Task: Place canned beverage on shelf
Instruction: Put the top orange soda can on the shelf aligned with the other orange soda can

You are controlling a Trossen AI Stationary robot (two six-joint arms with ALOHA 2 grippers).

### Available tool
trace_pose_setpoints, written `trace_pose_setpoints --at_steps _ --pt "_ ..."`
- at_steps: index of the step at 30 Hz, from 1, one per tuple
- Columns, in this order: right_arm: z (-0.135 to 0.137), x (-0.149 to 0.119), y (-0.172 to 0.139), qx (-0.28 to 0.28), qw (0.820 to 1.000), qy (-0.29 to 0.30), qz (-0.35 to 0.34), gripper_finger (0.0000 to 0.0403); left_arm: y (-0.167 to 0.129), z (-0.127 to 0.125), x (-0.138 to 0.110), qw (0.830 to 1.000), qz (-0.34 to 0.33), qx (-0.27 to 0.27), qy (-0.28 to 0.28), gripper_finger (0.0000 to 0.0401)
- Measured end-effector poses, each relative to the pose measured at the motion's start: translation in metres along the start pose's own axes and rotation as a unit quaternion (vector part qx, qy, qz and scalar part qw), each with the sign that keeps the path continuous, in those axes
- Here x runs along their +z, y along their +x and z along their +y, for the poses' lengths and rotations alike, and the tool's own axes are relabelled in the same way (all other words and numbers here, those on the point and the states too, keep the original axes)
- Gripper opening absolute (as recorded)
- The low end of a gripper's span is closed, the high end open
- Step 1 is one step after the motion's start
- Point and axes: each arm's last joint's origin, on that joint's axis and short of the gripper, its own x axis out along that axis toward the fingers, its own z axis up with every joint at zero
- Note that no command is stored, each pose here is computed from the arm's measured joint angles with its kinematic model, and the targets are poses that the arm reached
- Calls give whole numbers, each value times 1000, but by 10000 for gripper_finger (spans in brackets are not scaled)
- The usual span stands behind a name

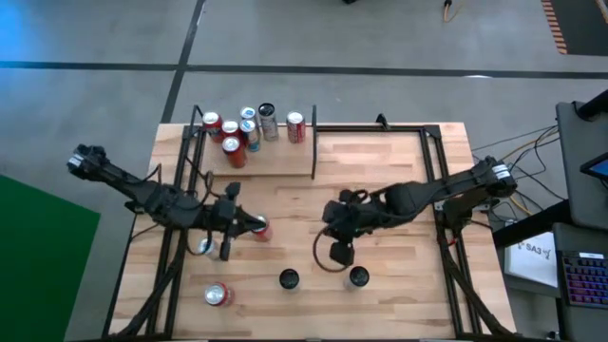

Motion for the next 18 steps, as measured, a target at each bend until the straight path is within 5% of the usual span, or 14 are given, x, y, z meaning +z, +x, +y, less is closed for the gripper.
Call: trace_pose_setpoints --at_steps 10,18 --pt "12 18 67 9 975 -160 -155 9 -9 -39 -15 997 -6 53 53 0" --pt "-28 43 103 -7 956 -147 -253 9 -19 -41 -19 996 -4 66 67 0"
